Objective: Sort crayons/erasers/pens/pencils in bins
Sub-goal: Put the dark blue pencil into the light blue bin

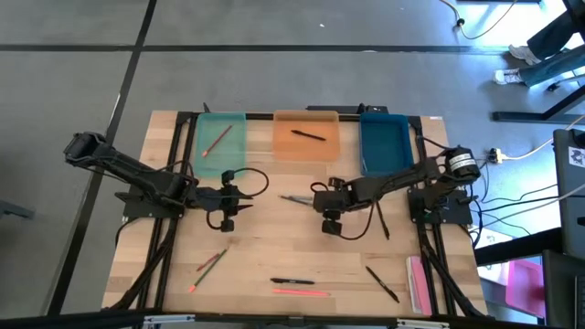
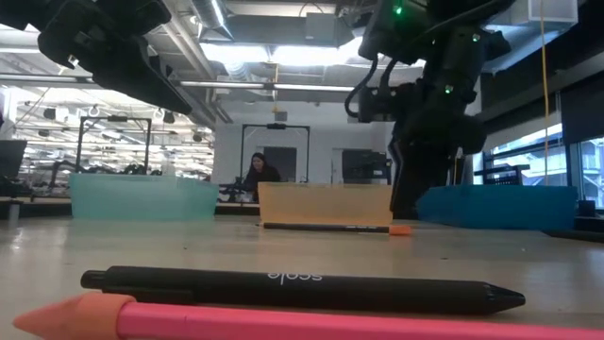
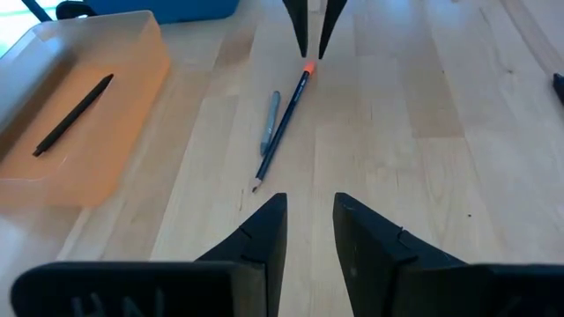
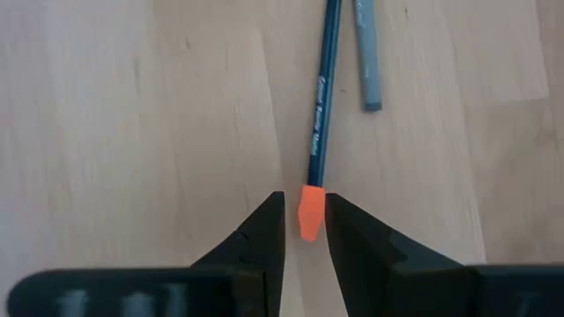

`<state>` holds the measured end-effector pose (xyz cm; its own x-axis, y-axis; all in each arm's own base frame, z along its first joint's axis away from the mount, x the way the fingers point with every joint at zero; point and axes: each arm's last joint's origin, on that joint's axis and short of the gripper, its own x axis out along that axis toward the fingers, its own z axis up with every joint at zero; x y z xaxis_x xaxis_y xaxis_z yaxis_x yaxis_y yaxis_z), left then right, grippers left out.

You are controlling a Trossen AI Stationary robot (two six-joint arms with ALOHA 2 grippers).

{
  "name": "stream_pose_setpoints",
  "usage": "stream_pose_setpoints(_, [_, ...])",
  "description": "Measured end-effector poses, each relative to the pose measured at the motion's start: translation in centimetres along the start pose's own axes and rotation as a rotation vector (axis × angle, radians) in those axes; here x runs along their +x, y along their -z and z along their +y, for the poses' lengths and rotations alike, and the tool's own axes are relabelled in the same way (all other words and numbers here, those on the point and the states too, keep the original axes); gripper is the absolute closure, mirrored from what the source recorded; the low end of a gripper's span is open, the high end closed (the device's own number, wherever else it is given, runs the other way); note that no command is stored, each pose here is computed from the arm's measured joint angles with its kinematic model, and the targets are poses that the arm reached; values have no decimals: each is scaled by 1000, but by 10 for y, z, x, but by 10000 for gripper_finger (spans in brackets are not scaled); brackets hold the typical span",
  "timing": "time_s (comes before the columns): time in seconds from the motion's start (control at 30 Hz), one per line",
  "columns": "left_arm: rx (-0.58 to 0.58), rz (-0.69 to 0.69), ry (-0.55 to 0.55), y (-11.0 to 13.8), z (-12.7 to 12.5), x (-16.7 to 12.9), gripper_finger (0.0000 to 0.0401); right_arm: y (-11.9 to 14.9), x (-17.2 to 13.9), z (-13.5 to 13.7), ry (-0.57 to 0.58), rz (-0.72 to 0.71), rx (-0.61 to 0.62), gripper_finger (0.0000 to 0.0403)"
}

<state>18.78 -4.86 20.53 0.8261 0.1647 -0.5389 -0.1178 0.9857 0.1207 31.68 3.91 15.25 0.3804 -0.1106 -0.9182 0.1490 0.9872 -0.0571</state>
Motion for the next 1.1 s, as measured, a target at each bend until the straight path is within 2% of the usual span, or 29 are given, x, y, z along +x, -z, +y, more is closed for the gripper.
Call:
stream_pose_setpoints(0.57, [3, -1, 0, 0, 0, 0, 313, 4, 22, 0, 18, 50, 9, 315])
stream_pose_setpoints(1.1, [3, -1, 0, 0, 0, 0, 313, 4, 25, 1, 24, 60, 29, 318])
